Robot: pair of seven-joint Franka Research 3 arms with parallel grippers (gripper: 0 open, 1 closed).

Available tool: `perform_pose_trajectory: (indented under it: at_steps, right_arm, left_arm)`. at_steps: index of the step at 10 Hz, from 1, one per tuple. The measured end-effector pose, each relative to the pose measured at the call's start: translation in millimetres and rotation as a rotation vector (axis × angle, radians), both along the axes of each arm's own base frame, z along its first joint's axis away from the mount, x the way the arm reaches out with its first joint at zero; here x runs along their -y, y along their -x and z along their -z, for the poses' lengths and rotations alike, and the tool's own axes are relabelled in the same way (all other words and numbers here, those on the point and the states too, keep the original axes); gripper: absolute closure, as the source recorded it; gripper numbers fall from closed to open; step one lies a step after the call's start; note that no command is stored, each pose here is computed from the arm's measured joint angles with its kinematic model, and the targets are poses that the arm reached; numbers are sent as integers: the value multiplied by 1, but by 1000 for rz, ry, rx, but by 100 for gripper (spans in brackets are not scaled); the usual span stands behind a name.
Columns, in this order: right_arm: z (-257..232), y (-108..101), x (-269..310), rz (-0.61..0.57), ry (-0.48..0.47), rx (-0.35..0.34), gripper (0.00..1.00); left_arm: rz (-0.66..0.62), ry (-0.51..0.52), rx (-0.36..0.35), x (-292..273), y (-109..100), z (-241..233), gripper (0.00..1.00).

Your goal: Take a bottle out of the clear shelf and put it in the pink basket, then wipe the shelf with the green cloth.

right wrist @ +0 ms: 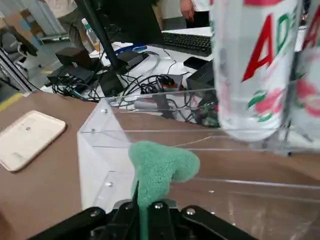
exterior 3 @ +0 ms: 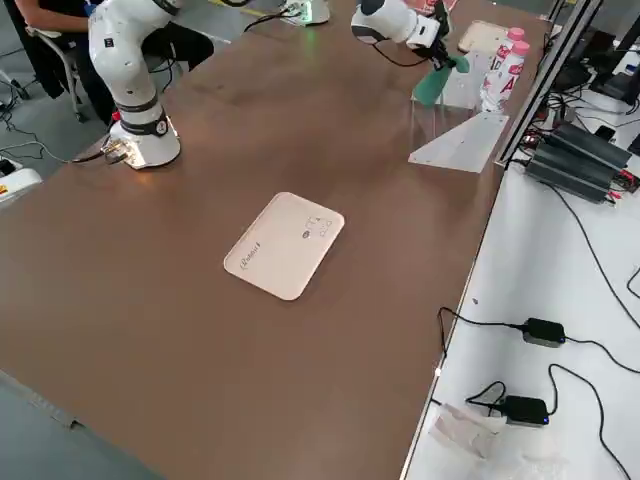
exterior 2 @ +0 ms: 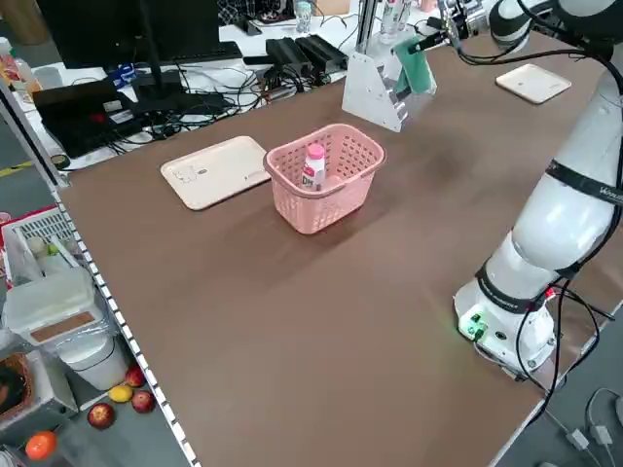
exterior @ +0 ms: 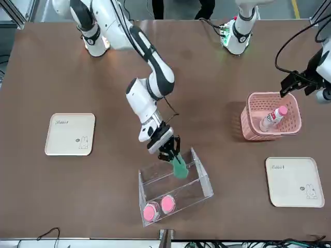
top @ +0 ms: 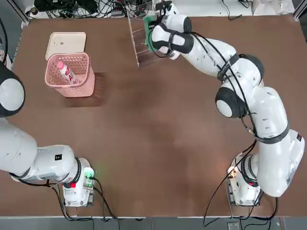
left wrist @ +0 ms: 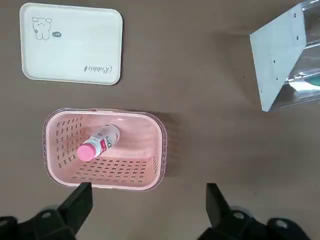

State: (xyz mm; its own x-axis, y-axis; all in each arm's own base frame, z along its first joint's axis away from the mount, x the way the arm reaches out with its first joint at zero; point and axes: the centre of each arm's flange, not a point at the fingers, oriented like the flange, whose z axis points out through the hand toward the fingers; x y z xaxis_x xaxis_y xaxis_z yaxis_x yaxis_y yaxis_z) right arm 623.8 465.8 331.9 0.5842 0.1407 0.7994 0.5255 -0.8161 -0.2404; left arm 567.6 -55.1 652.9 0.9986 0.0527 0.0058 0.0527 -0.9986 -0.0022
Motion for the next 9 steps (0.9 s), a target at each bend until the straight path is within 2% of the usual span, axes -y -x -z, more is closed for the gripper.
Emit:
perform_pose_trajectory:
  at_steps: [3, 6, 7, 9]
  right_arm:
    - [-40, -14, 72, -93, 90, -12, 95]
    - [-62, -2, 166, -173, 129, -108, 95]
    - [-66, -3, 208, -204, 137, -142, 95]
    - [-70, -14, 292, -277, 219, -192, 95]
  left_arm:
    - [0, 0, 0, 0, 0, 0, 0]
    - [0, 0, 0, 0, 0, 0, 0]
    - [0, 0, 0, 0, 0, 0, 0]
    - [1, 0, 0, 0, 0, 0, 0]
